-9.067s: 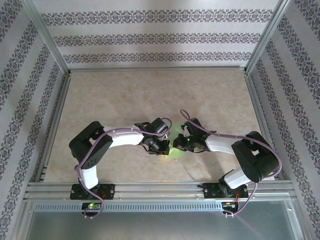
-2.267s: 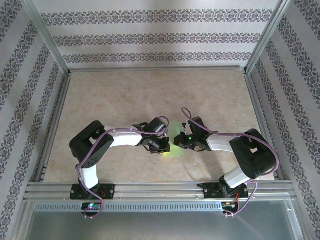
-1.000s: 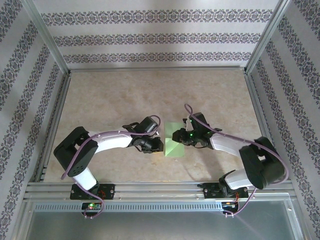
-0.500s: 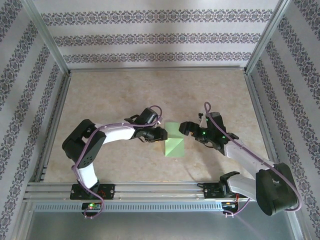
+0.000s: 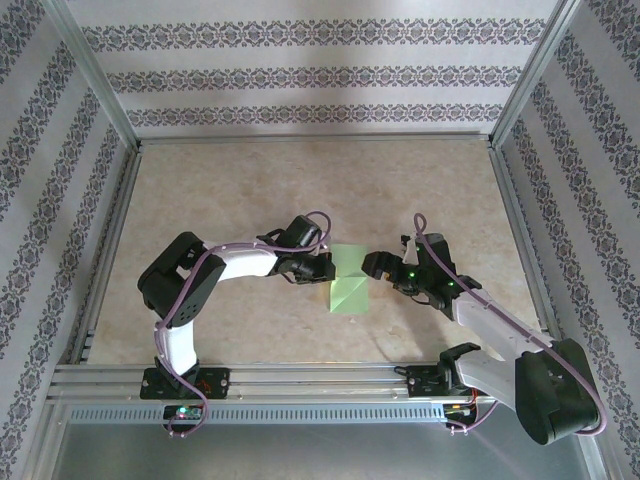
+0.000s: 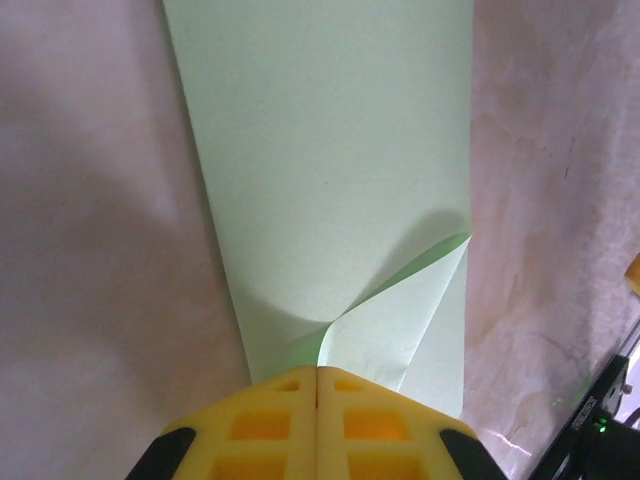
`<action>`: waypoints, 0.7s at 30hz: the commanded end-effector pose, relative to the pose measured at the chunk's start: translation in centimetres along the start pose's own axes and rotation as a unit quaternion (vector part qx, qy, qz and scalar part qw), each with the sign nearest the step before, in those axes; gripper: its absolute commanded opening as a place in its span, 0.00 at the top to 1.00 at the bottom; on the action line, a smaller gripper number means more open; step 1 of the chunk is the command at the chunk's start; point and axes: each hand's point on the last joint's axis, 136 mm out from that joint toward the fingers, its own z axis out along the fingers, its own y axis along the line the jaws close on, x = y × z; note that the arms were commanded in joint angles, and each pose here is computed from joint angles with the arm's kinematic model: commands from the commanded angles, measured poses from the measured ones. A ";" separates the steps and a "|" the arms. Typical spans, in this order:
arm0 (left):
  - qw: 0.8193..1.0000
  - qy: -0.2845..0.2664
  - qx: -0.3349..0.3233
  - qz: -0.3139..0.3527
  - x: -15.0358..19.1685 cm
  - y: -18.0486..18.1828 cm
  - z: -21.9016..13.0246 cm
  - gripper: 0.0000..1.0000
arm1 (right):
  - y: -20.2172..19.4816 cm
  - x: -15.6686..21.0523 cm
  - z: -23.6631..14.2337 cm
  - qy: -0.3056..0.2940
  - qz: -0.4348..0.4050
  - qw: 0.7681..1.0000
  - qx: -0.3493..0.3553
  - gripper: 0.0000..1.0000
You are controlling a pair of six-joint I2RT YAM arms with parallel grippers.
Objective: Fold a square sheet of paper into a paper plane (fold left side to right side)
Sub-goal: Turn over the paper at the center of the table.
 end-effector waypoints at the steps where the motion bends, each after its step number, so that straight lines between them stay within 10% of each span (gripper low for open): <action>1: 0.999 -0.030 0.019 0.017 -1.5 -1.2 -1.2 1.00 | -0.5 0.9 0.5 0.024 0.007 1.000 -0.005 0.14; 21: 0.991 -0.125 0.057 0.003 -1.6 -1.9 -5.1 1.00 | 2.6 1.3 5.7 0.063 -0.002 0.997 -0.052 0.45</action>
